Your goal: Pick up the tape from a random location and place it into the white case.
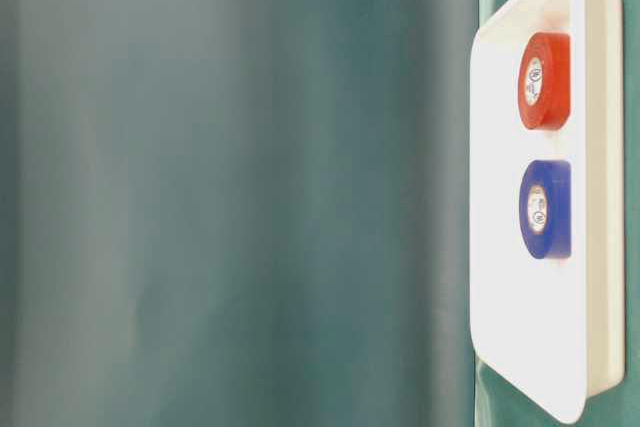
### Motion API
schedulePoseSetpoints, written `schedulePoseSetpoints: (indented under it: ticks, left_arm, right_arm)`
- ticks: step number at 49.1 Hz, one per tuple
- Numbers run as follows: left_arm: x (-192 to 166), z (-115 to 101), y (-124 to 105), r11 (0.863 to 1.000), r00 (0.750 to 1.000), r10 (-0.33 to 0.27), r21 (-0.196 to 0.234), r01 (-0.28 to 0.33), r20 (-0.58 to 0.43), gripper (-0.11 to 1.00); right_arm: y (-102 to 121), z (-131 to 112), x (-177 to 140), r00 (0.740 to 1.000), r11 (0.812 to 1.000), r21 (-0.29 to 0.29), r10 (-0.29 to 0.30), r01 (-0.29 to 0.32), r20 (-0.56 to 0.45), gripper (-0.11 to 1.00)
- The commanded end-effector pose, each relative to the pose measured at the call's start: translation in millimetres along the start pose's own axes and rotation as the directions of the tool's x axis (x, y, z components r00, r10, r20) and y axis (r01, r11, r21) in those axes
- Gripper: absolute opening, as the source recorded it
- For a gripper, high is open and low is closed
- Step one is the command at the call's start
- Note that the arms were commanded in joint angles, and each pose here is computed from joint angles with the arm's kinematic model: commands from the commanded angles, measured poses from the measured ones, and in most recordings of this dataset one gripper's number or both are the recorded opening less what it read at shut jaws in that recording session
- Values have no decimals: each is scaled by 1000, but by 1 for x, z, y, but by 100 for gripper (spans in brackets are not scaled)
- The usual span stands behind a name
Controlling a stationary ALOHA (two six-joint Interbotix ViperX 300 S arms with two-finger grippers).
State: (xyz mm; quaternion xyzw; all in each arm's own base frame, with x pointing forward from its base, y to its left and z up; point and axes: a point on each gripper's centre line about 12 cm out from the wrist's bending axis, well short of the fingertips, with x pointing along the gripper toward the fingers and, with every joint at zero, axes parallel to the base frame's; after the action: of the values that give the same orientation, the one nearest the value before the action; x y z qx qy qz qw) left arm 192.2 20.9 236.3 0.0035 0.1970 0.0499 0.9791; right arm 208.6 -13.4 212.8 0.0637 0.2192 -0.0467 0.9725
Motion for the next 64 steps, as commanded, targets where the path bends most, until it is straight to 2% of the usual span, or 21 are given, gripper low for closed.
schedulePoseSetpoints:
  ticks: [1, 32, 38, 44, 53, 58, 64]
  left_arm:
    - [1, 5, 0, 1000, 1000, -1, 1, 1, 14, 97]
    - [0, 5, 0, 1000, 1000, -2, 0, 2, 17, 97]
    - [0, 6, -6, 999, 999, -31, 11, 31, 19, 97]
    - [-1, 6, -18, 996, 996, -88, 24, 87, 19, 97]
    - [-4, 5, -42, 980, 980, -199, 16, 199, 14, 97]
    - [-7, 4, -57, 962, 963, -270, 37, 269, 12, 97]
    - [-13, 5, -74, 934, 936, -351, 72, 349, 22, 96]
  right_arm:
    - [1, 6, 0, 1000, 1000, 4, 3, -3, 21, 85]
    - [1, 8, -1, 1000, 1000, 4, 4, -4, 27, 85]
    - [1, 9, -1, 999, 1000, 4, 4, -4, 32, 85]
    - [1, 9, -1, 999, 1000, 2, 4, -4, 32, 85]
    - [1, 11, -1, 999, 1000, 5, 3, -3, 37, 85]
    - [1, 12, -1, 999, 1000, 1, 5, -5, 38, 85]
    - [1, 12, -2, 999, 1000, 1, 5, -5, 39, 85]
